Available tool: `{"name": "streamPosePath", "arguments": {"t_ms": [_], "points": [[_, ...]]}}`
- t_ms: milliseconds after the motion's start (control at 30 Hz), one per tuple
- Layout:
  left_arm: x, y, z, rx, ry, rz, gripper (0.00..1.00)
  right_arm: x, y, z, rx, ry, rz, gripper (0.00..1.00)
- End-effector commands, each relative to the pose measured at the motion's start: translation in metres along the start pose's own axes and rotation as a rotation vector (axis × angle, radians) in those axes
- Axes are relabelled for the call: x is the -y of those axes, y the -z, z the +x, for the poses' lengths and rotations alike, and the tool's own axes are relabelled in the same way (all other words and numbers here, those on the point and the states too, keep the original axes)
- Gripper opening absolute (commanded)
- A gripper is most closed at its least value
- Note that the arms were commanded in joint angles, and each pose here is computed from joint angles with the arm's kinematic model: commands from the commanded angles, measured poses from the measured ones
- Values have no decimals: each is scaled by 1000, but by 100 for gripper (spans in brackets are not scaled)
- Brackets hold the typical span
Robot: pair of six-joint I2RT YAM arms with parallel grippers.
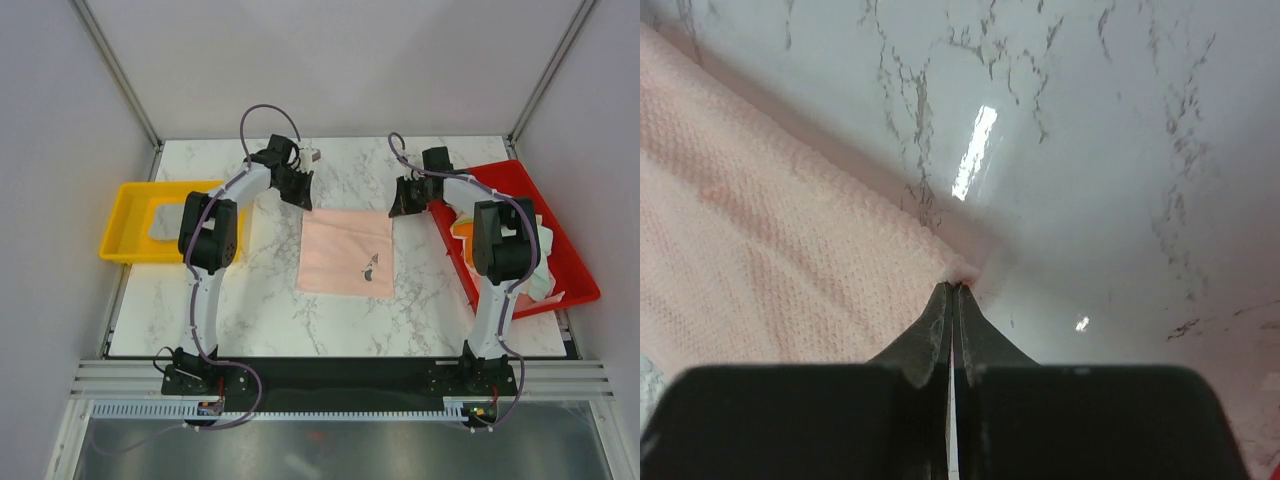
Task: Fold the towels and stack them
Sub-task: Fold the towel
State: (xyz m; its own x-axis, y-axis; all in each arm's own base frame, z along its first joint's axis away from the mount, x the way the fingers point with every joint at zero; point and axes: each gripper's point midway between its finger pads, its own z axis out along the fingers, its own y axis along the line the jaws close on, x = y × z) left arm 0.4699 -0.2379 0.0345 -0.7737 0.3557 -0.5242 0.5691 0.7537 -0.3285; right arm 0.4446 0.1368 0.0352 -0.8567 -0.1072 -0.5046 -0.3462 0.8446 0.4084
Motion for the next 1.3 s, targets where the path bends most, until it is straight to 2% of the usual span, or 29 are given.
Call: {"name": "streamPosePath", "arguments": {"t_ms": [0,233,367,700,1067,1200,1233,1267], "points": [[-3,7,-29,70,-7,-27,2,5,1,-40,118,53,24,0],[3,29,-62,199,-29,-54,2,3,7,-55,196,96,35,0],[9,41,-68,227,-42,-49,2,1,15,-59,233,112,48,0],[27,59,-56,258,-39,-9,2,-19,49,-73,372,138,46,0],[53,82,-44,311,-9,39,2,-32,73,-52,404,102,44,0],[68,85,-28,303,-6,57,2,-40,83,-40,419,68,32,0],[71,86,-27,314,-11,58,2,-39,80,-25,396,46,32,0],[74,88,-19,309,-8,57,2,-43,88,-31,434,57,30,0]]}}
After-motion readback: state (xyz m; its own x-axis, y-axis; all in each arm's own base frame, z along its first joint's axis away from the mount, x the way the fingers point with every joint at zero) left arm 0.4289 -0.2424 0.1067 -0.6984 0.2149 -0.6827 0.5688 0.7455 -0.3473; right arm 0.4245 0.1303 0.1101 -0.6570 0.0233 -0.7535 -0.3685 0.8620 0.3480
